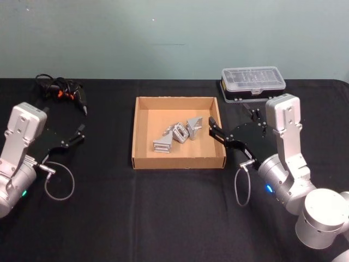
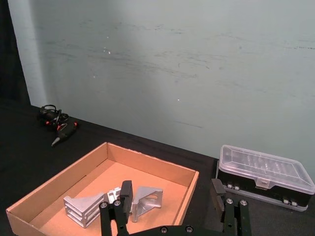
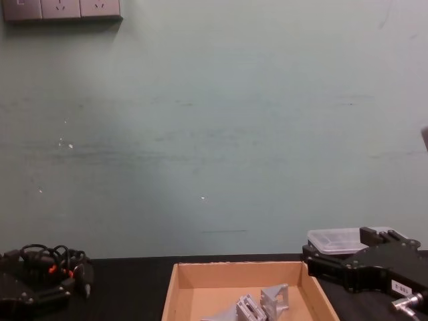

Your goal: Use one hand to pick up the angle iron from the table and place it into the box.

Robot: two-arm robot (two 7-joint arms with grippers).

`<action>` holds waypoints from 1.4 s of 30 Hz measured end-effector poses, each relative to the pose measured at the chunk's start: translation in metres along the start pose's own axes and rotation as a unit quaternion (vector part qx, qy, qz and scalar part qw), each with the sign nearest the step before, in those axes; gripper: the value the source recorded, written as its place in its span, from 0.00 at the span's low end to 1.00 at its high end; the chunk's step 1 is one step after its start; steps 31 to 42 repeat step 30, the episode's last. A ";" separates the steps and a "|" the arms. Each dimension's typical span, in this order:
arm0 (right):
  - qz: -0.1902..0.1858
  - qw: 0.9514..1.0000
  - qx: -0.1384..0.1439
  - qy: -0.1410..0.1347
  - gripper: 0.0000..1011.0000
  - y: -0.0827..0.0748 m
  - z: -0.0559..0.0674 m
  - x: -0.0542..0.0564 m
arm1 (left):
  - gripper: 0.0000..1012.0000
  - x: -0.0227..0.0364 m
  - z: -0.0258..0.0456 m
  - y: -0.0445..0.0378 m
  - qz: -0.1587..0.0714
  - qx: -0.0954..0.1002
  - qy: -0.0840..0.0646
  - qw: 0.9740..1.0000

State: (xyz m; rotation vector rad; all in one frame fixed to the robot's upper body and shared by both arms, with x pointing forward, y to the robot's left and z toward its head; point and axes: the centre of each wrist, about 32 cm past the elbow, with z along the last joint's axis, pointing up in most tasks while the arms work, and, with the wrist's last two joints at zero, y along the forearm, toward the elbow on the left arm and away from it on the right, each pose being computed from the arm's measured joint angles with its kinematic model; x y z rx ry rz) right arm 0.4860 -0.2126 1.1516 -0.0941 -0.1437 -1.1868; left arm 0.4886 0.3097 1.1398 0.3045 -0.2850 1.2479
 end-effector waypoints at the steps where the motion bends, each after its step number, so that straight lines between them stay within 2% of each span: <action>1: 0.000 1.000 0.000 0.000 0.99 0.000 0.000 0.000 | 1.00 0.0000 0.0000 0.0000 0.000 0.000 0.000 1.000; 42: 0.000 1.000 0.000 0.000 0.99 0.000 0.000 0.000 | 1.00 0.0000 0.0000 0.0000 0.000 0.000 0.000 1.000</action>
